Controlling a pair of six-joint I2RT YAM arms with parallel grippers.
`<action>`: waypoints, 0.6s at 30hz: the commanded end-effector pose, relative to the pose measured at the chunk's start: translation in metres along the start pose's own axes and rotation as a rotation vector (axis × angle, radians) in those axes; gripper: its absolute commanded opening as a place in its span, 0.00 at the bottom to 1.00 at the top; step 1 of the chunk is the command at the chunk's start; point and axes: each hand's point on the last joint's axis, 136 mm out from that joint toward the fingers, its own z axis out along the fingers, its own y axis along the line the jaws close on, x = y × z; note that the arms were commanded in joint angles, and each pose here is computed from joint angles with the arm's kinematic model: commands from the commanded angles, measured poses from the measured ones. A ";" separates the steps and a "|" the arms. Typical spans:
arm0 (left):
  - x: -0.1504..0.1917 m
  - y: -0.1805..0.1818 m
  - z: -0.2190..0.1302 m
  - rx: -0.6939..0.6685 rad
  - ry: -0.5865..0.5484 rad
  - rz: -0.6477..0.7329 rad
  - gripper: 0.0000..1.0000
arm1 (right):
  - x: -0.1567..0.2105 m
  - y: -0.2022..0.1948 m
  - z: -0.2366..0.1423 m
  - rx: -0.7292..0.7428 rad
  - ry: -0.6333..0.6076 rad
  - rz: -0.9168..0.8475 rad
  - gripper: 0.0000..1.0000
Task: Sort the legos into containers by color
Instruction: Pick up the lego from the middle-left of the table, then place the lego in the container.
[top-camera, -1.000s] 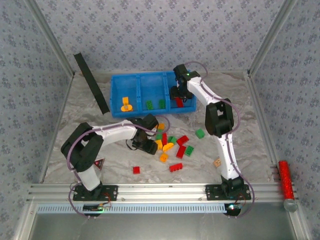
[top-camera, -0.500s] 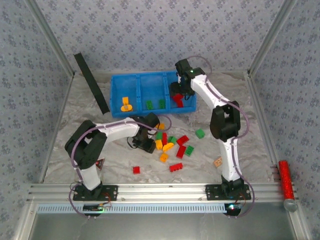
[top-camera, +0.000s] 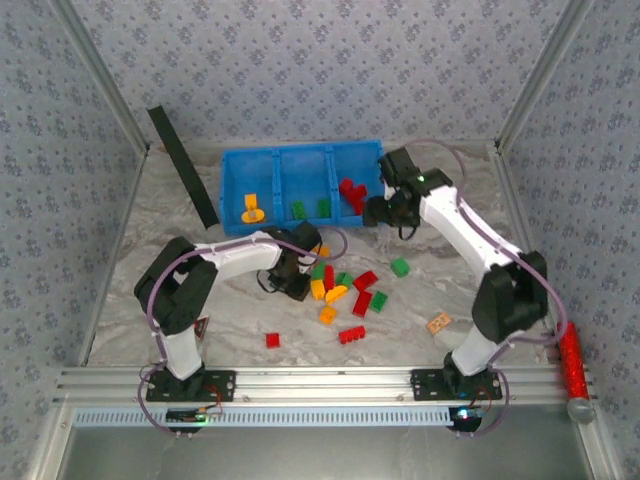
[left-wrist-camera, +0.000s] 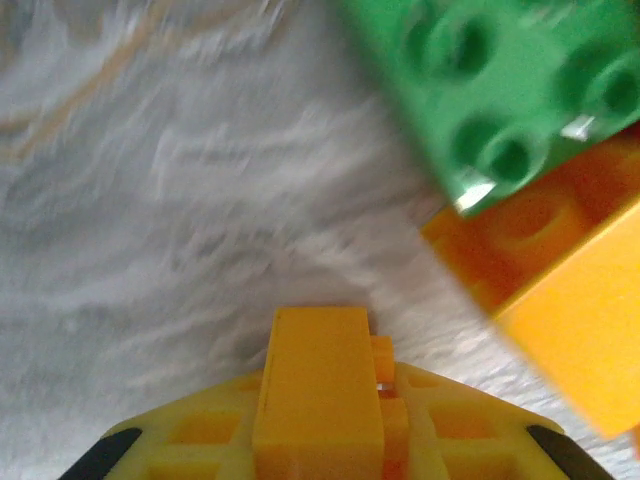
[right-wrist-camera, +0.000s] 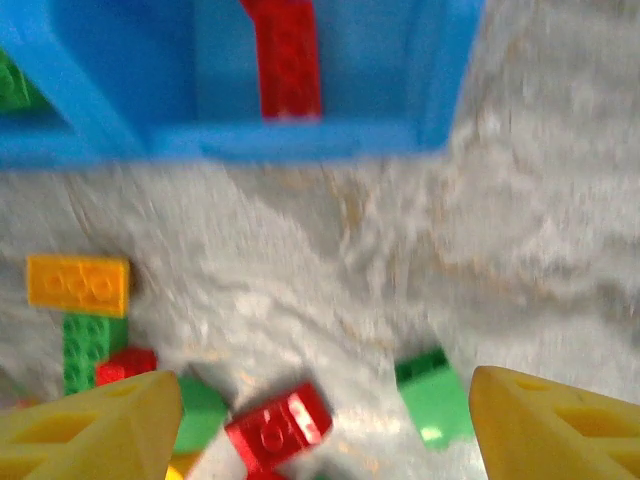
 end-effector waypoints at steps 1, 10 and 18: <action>-0.034 -0.008 -0.023 0.071 -0.125 0.025 0.23 | 0.045 0.004 -0.004 -0.033 0.050 0.050 0.78; -0.067 0.043 -0.112 0.053 -0.304 -0.074 0.22 | 0.140 0.024 0.010 -0.083 0.142 0.115 0.78; -0.098 0.111 -0.155 -0.072 -0.426 -0.202 0.22 | 0.170 0.033 0.015 -0.049 0.168 0.151 0.78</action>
